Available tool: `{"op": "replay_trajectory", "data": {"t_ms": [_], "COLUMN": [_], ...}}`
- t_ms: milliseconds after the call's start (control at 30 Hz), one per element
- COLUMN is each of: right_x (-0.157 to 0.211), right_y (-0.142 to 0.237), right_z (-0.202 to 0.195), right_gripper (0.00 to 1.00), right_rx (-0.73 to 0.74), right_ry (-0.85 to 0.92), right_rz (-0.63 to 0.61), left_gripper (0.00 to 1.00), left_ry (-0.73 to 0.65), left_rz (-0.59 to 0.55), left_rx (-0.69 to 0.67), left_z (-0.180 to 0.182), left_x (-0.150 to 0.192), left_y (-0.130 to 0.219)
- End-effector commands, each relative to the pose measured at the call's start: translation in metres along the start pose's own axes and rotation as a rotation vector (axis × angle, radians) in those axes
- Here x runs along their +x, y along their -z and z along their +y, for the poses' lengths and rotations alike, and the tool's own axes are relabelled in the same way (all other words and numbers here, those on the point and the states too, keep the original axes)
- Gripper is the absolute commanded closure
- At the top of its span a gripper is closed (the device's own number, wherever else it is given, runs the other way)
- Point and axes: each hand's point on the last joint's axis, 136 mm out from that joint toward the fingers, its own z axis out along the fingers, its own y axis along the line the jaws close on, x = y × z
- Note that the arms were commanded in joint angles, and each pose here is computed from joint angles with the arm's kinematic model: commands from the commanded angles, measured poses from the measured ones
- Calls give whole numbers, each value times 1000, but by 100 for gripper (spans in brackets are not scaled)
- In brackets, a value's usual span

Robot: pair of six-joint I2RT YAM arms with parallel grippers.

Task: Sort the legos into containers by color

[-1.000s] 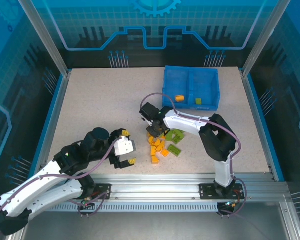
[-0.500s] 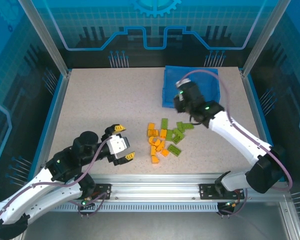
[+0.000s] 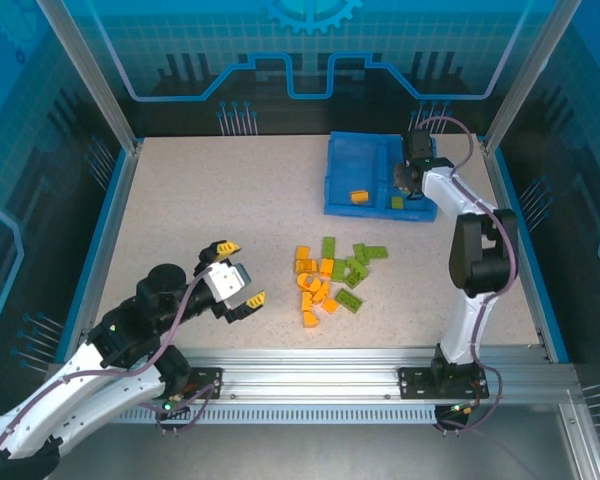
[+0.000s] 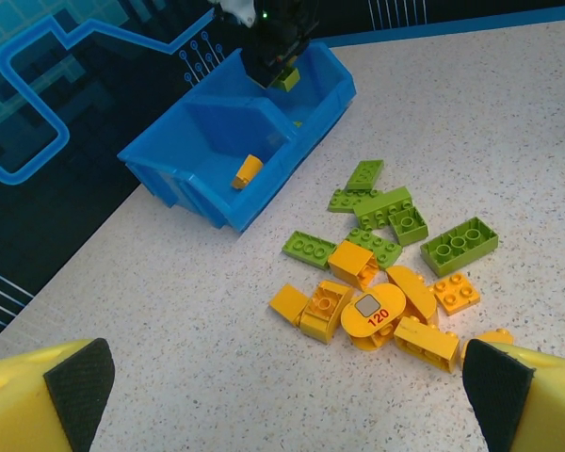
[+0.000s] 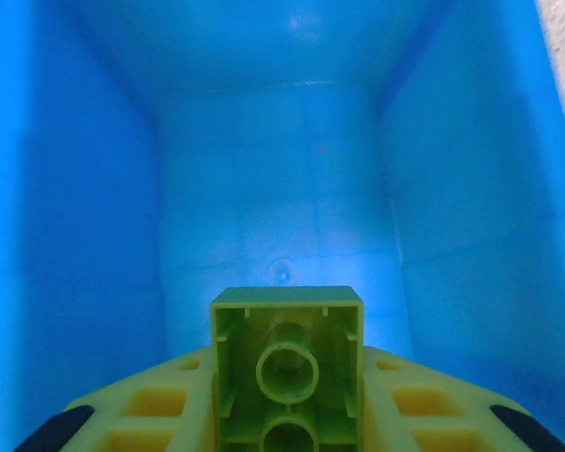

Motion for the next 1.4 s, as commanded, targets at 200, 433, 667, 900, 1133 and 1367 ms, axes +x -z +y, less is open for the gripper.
{"op": "replay_trajectory", "data": {"t_ms": [200, 433, 667, 900, 1133, 1367], "right_x": [1, -21, 16, 120, 206, 228], "right_y": [-21, 44, 153, 253, 287, 283], "right_z": [5, 5, 16, 42, 60, 53], "right_gripper": [55, 53, 37, 15, 6, 5], "right_rx": [-47, -127, -370, -636, -739, -711], "right_ry": [-50, -100, -139, -15, 98, 87], "right_rz": [105, 13, -36, 32, 169, 196], "left_gripper": [1, 1, 5, 6, 10, 32], "left_ry": [112, 458, 1008, 1225, 1284, 1233], "left_rz": [8, 72, 319, 496, 723, 788], "left_rx": [-51, -144, -280, -340, -424, -513], "left_z": [13, 44, 54, 40, 18, 26], "left_x": [0, -21, 3, 41, 100, 141], "left_y": [-8, -19, -74, -153, -210, -238]}}
